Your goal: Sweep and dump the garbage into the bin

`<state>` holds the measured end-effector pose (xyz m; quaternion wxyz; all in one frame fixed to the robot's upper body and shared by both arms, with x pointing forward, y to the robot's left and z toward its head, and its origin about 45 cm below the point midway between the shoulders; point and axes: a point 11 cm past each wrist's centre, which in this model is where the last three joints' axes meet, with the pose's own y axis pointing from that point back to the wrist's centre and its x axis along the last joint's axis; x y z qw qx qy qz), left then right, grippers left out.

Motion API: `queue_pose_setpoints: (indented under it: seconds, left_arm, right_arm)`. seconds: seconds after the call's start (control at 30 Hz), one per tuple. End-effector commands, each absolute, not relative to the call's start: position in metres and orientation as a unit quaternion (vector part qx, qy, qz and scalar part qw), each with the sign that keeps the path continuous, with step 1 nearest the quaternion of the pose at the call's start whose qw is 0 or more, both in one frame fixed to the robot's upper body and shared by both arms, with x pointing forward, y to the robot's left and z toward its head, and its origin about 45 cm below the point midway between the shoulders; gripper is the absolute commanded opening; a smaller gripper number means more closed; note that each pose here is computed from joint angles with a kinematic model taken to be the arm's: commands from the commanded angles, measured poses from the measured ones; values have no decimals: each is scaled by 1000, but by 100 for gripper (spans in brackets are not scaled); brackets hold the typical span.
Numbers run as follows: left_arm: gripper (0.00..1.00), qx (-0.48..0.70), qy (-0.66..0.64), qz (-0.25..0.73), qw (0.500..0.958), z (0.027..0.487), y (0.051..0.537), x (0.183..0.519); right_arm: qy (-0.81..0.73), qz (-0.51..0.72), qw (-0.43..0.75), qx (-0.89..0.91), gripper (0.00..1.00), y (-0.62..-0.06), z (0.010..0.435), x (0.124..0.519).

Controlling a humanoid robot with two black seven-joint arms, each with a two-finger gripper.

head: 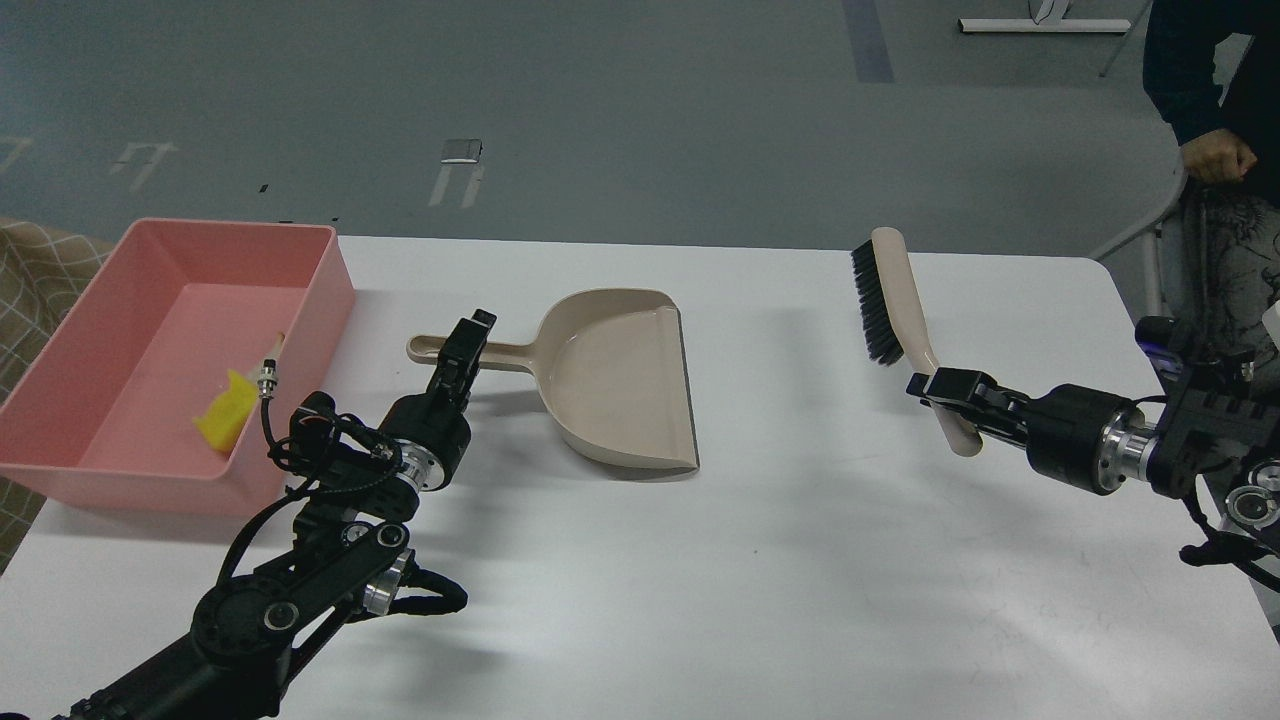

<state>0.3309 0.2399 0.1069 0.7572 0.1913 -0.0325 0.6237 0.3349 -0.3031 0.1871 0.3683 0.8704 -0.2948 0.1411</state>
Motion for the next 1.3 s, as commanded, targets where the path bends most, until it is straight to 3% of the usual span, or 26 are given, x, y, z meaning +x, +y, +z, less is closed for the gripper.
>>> queue_pose_setpoints:
  seconds: [0.0,0.27,0.6,0.9,0.93,1.03,1.1,1.14,1.27]
  left_arm:
    - [98,197,-22,600,775,102,241,323]
    - [98,217,-13,553,804,100,260,300]
    - [98,190,-18,538,821,123,270,304]
    - [98,167,-6,534,829,130,269,308]
    - [98,167,-6,534,829,130,269,308]
    - [98,164,-7,531,831,133,270,309]
    - [98,159,-7,529,834,137,271,311]
    - [98,158,-7,527,835,138,271,311]
    - [98,146,-8,501,853,152,273,307]
  right_arm:
    - [-279,138,382,870,0,-309,186,332]
    - [-231,156,440,853,0,-322,174,324]
    - [-213,169,467,841,1,-325,164,321]
    - [-214,167,472,839,37,-328,163,320]
    - [-214,167,472,839,37,-328,163,320]
    - [-216,164,476,837,58,-329,163,320]
    - [-218,164,480,834,81,-330,163,321]
    - [-218,163,481,833,88,-330,163,321]
    - [-221,165,483,831,98,-331,167,323]
